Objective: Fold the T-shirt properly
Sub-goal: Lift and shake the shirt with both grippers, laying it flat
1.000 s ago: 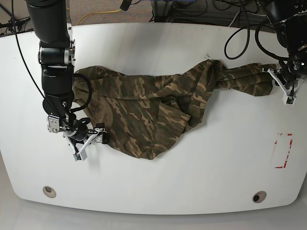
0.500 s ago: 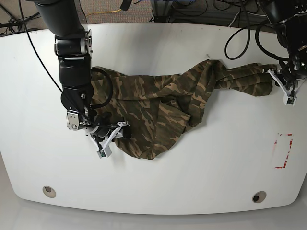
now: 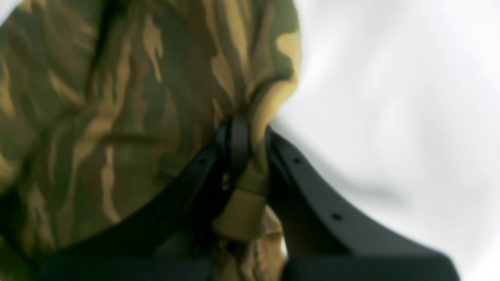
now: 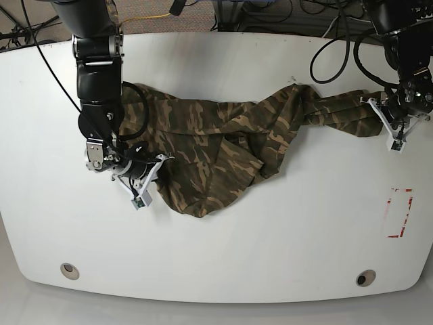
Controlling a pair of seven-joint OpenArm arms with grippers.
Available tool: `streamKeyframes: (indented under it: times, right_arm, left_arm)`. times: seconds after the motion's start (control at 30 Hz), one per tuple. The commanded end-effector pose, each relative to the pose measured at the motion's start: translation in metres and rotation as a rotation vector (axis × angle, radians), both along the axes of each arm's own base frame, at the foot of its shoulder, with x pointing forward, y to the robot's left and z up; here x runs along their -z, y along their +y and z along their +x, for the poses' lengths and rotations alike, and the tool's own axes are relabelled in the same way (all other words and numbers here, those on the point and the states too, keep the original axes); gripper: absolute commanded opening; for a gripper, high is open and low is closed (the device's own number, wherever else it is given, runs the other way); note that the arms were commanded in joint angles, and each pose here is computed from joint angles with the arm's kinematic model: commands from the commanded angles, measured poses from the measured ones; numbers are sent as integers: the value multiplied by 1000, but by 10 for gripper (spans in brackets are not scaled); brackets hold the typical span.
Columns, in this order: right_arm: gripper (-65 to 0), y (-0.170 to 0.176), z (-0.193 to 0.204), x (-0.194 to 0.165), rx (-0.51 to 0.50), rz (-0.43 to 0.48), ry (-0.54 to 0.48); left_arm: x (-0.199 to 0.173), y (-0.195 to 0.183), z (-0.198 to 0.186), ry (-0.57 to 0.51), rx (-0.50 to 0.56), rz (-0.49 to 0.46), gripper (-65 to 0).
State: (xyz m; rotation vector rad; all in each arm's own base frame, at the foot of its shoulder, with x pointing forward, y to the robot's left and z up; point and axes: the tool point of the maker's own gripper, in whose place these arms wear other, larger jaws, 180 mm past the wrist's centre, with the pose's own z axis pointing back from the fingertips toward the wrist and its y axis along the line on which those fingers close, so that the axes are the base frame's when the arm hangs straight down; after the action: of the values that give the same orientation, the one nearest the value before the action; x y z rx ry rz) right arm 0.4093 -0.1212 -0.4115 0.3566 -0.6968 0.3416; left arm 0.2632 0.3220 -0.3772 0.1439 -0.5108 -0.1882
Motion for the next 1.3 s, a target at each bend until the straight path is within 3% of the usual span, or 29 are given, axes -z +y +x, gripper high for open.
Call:
streamKeyframes:
  times: [0.0,0.37,0.8,1.1,1.27]
  right_arm:
    - [-650,-8,22,-38,-10,-32,-97]
    - [-650,-61,67,-141,48,-152,-252]
    - [-650,-101,125,-318,105,-266,-543]
    - [-650,-125,124,-436,124,-343,-741]
    - [-650,-144,115,-453,140,-364,-754]
  left_arm:
    - [-25,8,22,-74,-1,29,-650]
    - [-88,16,79,-168,-40,50,-650]
    - [-214,30,144,-415,-89,72,-650]
    - [-314,55,159,-624,-134,118,-650]
    - [-313,67,167,-597,-154,74,-650]
